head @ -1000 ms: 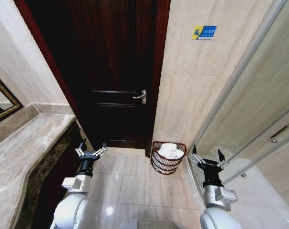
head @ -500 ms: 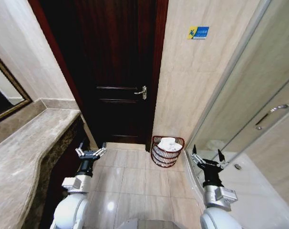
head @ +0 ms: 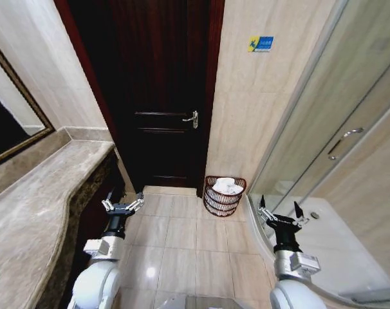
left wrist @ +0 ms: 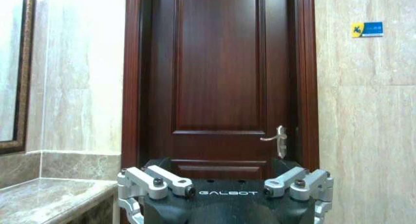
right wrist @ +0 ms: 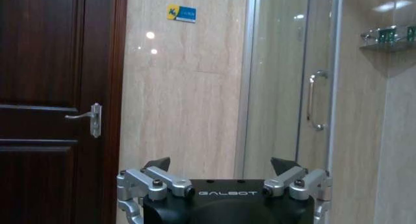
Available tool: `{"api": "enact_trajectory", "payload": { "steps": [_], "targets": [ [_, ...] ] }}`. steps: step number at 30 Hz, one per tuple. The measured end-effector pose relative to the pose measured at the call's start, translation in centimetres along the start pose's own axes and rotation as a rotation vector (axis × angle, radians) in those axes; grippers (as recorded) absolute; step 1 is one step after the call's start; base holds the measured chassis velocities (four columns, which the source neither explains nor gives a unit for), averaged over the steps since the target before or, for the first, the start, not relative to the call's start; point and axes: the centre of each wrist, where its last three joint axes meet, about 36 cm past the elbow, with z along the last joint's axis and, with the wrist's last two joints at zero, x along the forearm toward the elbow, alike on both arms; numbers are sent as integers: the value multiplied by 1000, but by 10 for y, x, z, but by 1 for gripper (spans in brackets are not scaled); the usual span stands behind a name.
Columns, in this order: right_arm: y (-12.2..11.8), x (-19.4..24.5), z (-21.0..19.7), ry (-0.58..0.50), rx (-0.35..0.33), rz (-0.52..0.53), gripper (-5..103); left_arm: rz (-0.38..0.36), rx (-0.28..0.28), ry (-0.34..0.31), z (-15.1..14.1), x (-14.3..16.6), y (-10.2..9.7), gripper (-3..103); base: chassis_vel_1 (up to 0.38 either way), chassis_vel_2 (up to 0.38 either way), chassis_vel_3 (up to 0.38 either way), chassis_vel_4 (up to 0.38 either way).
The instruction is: Discard the used towel into the hamper.
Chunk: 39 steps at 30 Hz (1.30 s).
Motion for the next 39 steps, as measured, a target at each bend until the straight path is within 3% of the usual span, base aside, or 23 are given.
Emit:
{"api": "enact_trajectory", "payload": {
  "steps": [39],
  "targets": [
    [0, 0, 0, 0, 0, 0, 100, 0, 0, 0, 0, 0, 0, 100, 139, -138, -139, 137]
  ]
}}
